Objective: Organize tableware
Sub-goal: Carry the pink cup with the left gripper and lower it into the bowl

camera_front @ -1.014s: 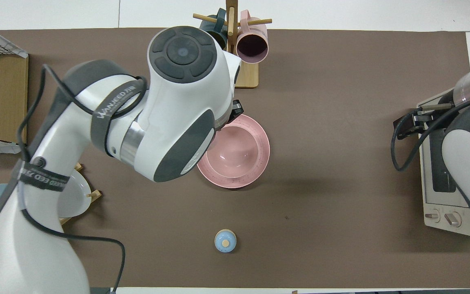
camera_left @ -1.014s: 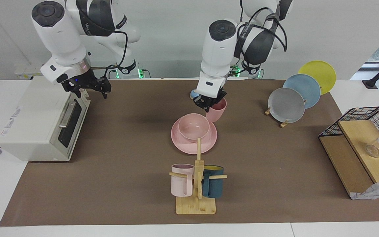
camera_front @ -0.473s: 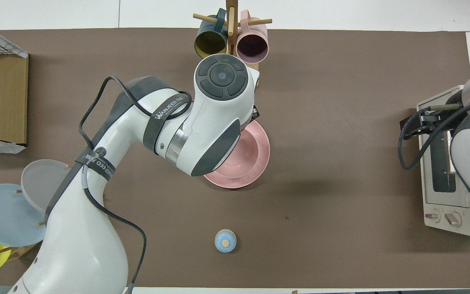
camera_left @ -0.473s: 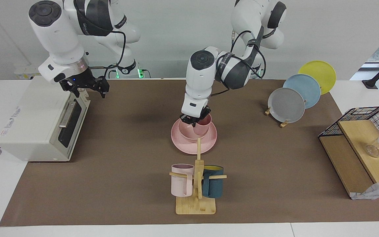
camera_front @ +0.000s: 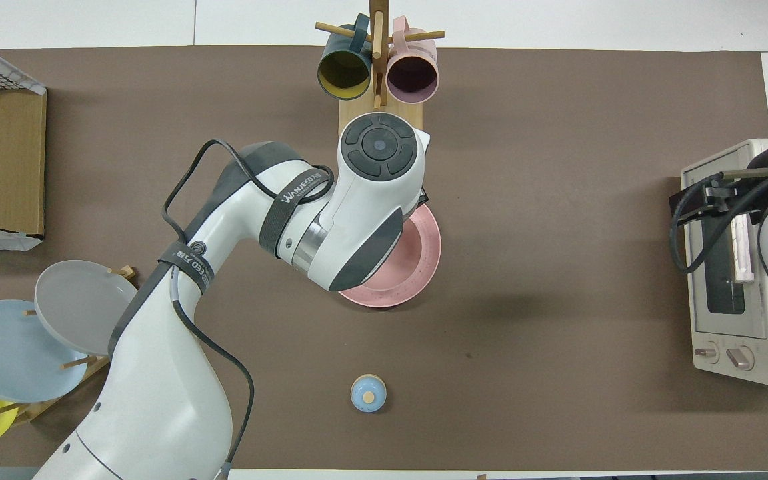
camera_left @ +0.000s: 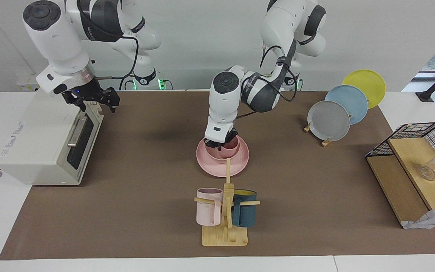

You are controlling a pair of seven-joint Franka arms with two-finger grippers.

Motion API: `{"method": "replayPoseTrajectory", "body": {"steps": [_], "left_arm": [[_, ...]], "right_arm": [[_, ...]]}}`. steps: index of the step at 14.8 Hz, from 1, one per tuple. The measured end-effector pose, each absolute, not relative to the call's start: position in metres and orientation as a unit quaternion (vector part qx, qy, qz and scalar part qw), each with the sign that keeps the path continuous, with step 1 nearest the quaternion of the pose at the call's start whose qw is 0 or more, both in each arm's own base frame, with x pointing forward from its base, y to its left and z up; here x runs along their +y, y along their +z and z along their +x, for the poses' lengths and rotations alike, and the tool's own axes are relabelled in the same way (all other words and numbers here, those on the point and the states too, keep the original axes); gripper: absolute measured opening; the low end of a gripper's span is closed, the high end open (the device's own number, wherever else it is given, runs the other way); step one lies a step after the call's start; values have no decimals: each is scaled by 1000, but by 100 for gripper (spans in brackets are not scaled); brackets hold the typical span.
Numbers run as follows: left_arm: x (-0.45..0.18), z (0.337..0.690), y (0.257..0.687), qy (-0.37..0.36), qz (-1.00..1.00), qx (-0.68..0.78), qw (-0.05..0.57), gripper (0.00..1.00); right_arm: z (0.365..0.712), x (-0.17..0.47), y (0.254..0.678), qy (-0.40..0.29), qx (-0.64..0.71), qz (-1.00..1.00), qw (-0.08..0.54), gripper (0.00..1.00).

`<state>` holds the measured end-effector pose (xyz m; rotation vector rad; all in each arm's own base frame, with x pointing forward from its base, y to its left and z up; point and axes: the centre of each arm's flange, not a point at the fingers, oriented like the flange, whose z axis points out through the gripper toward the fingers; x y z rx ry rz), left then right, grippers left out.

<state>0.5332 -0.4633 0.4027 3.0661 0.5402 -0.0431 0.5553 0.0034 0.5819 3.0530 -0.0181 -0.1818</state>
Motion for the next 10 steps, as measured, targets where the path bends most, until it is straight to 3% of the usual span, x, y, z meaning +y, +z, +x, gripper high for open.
{"method": "replayPoseTrajectory", "body": {"steps": [5,7,10], "left_arm": [[-467,529,392,-11,985,170,17,4],[-467,529,392,-11,985,170,16,19],[-466,530,393,-10,985,170,16,53]], "right_arm": [[555,2,582,-59,-7,997,41,100],[555,2,582,-59,-7,997,41,100],[555,0,583,-57,-9,997,41,100]]}}
